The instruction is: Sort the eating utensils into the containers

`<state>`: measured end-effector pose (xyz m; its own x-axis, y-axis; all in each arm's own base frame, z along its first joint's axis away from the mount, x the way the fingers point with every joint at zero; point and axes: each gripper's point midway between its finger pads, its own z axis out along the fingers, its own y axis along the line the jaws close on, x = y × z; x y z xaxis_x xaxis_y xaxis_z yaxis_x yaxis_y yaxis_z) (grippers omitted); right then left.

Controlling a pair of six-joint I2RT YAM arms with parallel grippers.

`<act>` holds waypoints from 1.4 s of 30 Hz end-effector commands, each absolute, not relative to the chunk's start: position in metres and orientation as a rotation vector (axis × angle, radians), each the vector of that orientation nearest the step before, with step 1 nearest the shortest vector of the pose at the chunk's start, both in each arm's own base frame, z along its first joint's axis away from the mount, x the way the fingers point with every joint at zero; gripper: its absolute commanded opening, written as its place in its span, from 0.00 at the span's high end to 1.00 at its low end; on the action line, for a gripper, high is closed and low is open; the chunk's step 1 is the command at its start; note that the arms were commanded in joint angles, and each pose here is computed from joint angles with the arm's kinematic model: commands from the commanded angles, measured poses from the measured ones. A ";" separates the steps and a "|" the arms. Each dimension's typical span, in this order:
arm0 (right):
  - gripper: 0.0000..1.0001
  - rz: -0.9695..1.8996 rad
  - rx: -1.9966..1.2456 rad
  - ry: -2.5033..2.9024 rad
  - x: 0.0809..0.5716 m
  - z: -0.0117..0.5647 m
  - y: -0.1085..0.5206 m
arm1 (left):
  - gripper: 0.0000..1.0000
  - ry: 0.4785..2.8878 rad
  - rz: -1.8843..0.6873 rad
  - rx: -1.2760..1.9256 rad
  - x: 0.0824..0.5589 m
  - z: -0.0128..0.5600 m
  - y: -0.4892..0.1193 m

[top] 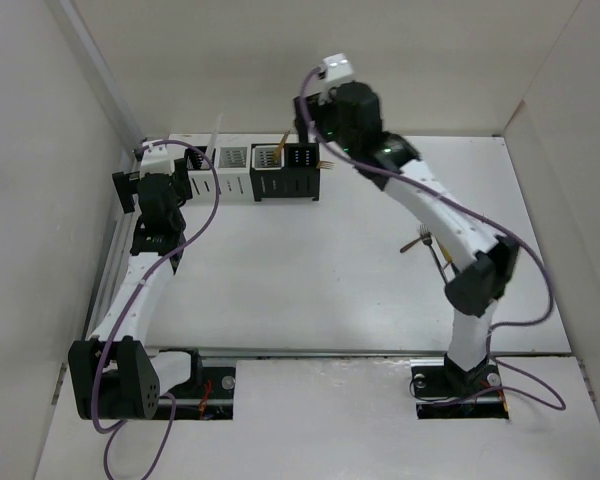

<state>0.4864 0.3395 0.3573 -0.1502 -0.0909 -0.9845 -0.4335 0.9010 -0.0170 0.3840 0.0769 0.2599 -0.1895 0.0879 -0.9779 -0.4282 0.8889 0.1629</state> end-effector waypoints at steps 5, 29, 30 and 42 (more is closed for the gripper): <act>0.53 0.073 0.259 2.361 0.412 0.239 0.110 | 0.00 1.641 0.405 -0.284 0.383 0.276 0.072; 0.39 0.058 0.994 2.580 0.383 0.044 0.046 | 0.00 1.612 0.385 -0.303 0.366 0.278 0.071; 0.40 0.033 0.998 2.584 0.384 0.045 0.044 | 0.00 1.612 0.385 -0.303 0.366 0.278 0.071; 0.49 -0.199 1.017 2.580 0.389 0.028 0.018 | 0.00 1.604 0.404 -0.297 0.372 0.280 0.073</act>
<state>0.3800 0.0284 0.0237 -0.6909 0.6386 -0.3389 0.6697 0.7419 0.0327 0.3708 0.0689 0.2633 -0.1349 0.0452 -0.9898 -0.4027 0.9102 0.0965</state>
